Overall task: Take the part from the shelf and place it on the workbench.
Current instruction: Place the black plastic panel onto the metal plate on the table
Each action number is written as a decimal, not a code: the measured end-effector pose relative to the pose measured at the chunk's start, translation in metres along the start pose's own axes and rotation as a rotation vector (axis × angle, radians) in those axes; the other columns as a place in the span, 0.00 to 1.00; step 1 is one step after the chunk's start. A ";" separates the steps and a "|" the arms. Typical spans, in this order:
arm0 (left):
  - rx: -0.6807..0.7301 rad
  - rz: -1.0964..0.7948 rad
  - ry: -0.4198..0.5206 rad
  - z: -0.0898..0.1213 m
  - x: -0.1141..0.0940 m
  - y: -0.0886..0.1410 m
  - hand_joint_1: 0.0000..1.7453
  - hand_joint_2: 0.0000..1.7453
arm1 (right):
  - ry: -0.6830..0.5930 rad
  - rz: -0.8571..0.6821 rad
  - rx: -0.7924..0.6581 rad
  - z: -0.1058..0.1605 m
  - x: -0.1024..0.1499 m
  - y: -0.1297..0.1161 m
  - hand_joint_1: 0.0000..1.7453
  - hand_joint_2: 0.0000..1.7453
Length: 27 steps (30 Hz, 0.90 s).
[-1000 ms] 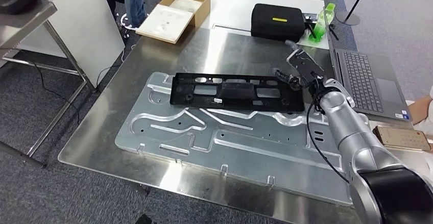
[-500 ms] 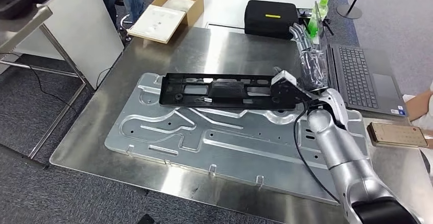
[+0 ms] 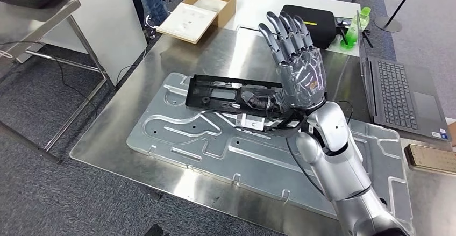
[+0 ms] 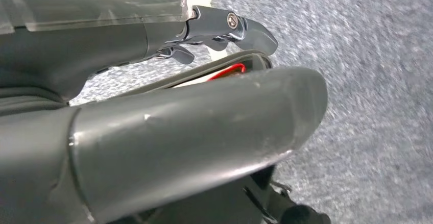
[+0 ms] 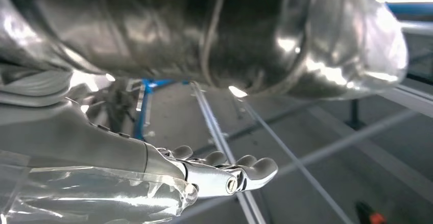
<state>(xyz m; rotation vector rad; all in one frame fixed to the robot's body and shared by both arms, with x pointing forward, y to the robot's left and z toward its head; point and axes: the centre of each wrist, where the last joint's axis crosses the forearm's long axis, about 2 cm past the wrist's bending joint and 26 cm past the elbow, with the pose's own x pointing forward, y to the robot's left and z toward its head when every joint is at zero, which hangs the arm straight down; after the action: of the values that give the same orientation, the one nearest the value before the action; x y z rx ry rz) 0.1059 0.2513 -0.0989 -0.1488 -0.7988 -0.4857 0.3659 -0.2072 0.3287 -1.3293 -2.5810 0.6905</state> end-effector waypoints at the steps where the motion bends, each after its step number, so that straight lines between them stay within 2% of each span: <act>1: -0.001 0.001 0.000 0.000 0.000 0.000 0.00 0.00 | -0.006 -0.001 -0.007 -0.002 0.001 -0.001 0.00 0.00; 27: -0.007 0.008 -0.002 -0.001 0.002 -0.003 0.00 0.00 | -0.051 -0.017 -0.027 -0.019 0.013 -0.004 0.00 0.00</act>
<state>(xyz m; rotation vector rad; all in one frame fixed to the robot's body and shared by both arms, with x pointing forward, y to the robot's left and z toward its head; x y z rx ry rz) 0.1065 0.2474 -0.0984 -0.1587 -0.7983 -0.4804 0.3616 -0.1931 0.3464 -1.3123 -2.6476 0.6983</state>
